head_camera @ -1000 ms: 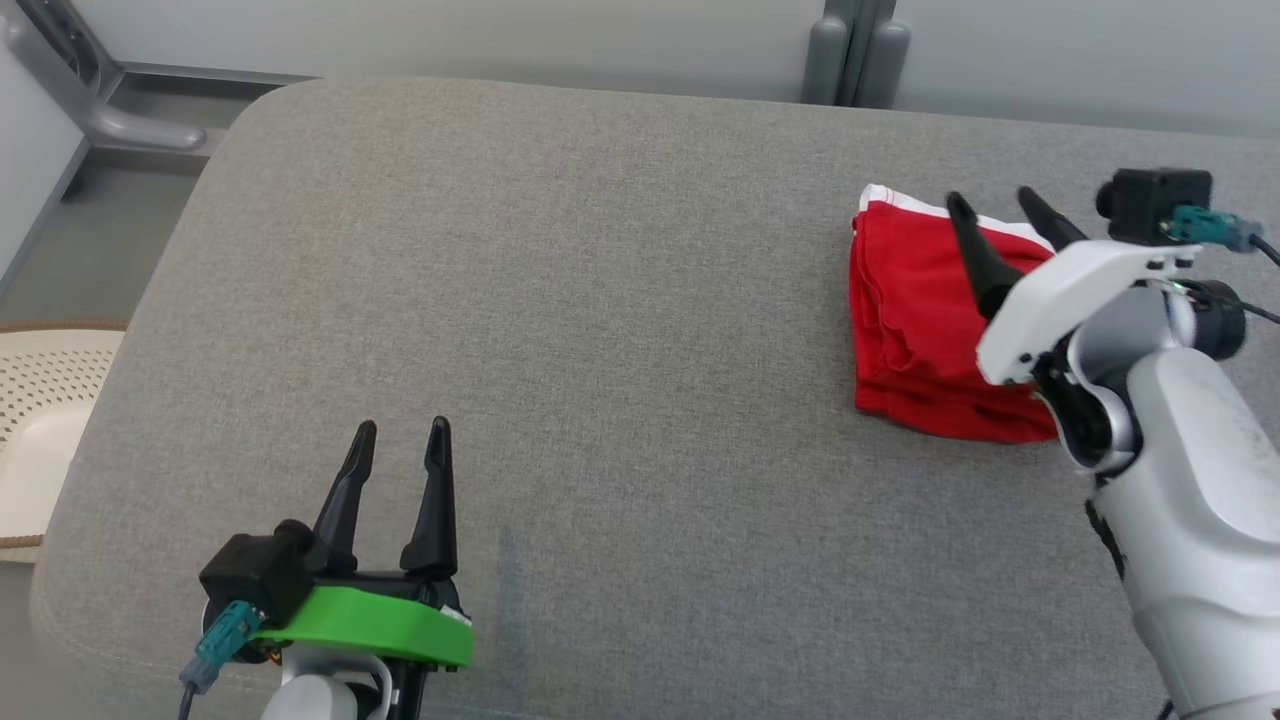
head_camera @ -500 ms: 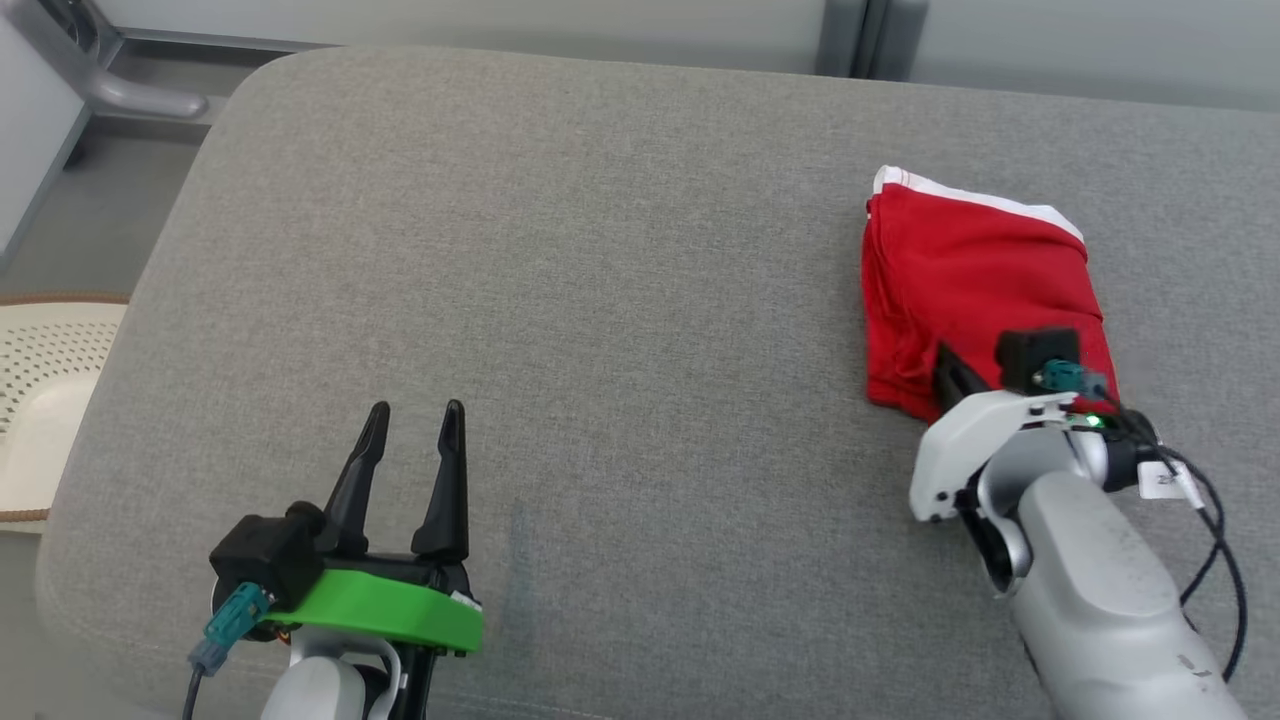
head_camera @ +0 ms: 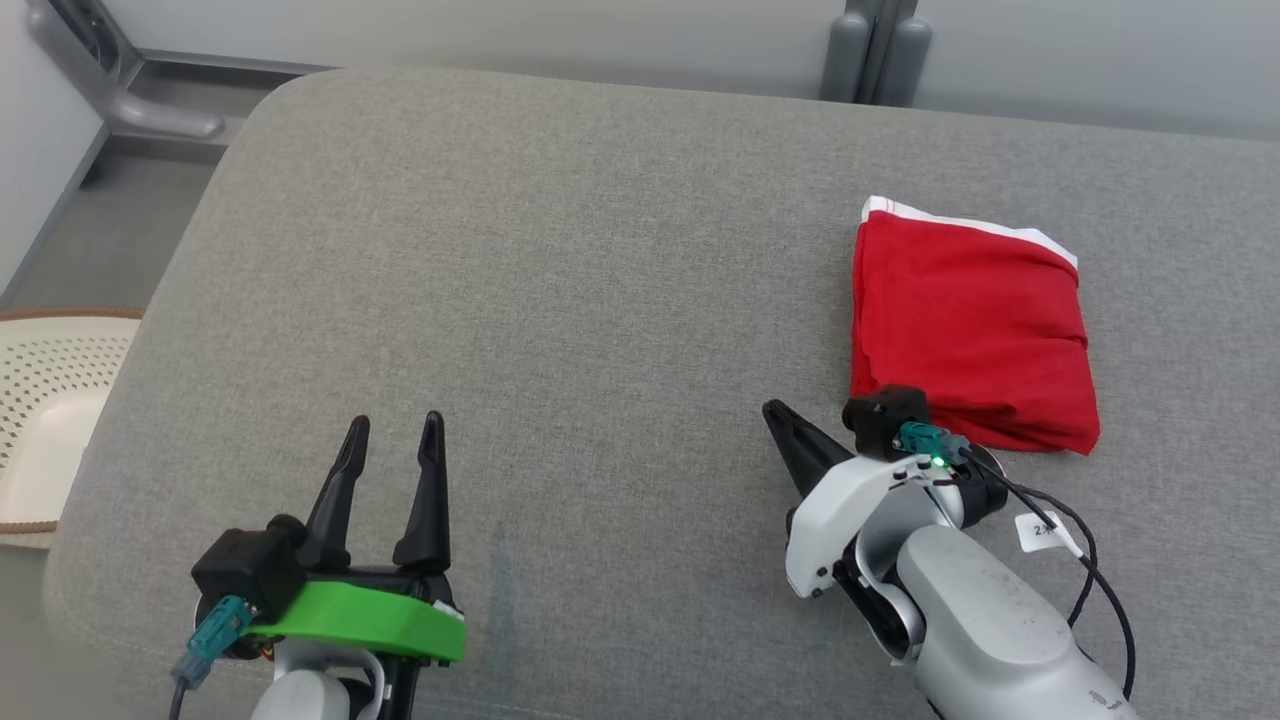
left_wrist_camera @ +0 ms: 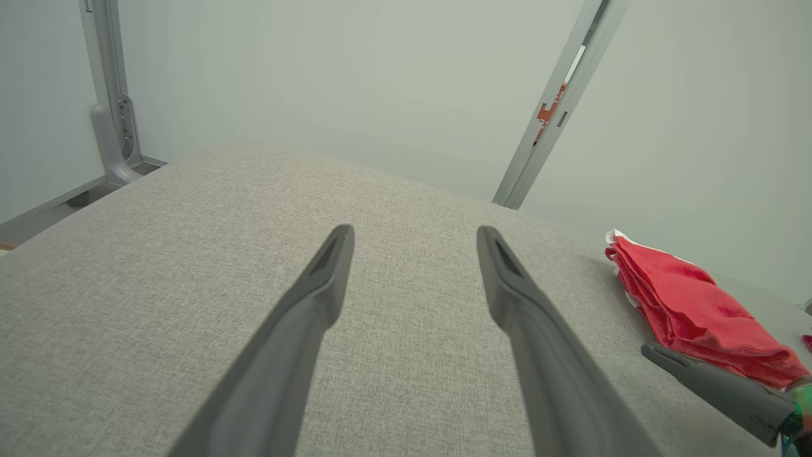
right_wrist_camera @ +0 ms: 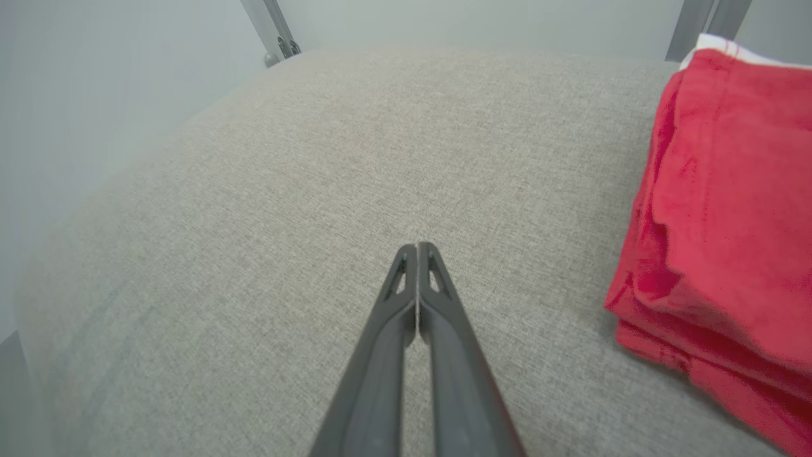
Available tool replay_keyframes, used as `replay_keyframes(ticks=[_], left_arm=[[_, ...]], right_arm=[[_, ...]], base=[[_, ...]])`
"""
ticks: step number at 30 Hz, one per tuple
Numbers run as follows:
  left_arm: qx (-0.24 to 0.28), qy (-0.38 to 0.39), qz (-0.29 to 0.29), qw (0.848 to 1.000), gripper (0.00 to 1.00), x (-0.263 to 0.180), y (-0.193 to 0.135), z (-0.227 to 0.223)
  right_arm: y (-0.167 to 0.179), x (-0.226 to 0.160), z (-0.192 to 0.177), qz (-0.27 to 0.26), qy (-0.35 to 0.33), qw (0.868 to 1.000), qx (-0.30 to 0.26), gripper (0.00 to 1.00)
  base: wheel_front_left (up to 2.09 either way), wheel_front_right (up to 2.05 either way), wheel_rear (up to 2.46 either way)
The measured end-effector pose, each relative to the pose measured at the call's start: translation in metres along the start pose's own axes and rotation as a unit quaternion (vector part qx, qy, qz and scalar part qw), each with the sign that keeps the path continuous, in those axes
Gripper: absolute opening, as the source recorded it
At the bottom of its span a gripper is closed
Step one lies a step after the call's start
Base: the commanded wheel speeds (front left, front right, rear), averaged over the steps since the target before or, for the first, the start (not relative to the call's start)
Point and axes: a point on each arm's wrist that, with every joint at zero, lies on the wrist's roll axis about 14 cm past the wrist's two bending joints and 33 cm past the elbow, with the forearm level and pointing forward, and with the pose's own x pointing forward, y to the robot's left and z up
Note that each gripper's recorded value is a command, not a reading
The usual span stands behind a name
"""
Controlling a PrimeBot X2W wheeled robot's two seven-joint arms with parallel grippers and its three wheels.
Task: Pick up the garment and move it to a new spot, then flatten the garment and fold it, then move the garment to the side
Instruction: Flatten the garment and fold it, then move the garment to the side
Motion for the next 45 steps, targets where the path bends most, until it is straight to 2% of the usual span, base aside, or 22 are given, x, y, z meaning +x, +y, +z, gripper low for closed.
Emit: replay_keyframes(ticks=[2,8,14,20,24,30,45], left_arm=[[0.0,-0.001,0.001,1.0,1.0,-0.002,0.001,0.001],[0.001,-0.006,0.003,1.0,1.0,-0.006,0.003,0.003],[0.001,-0.014,-0.009,1.0,1.0,-0.002,-0.004,0.007],[0.011,-0.016,-0.03,0.999,1.0,0.005,-0.014,0.008],[0.016,-0.015,-0.042,0.999,1.0,0.01,-0.021,0.007],[0.02,-0.01,-0.052,0.998,1.0,0.011,-0.028,0.003],[0.024,-0.001,-0.047,0.999,1.0,-0.008,-0.023,-0.001]], right_arm=[[0.002,-0.004,0.02,0.003,-0.042,0.999,0.004,1.0],[-0.038,-0.046,0.074,-0.052,-0.155,0.987,-0.002,1.0],[-0.087,-0.11,0.108,-0.152,-0.219,0.963,-0.027,1.0],[-0.121,-0.166,0.105,-0.238,-0.213,0.946,-0.047,1.0],[-0.137,-0.19,0.093,-0.276,-0.194,0.94,-0.046,1.0],[-0.147,-0.211,0.08,-0.299,-0.174,0.937,-0.035,1.0],[-0.13,-0.208,0.068,-0.273,-0.165,0.947,-0.02,1.0]], base=[[0.0,0.0,0.0],[0.0,0.0,0.0],[0.0,0.0,0.0],[0.0,0.0,0.0],[0.0,0.0,0.0],[0.0,0.0,0.0],[0.0,0.0,0.0]])
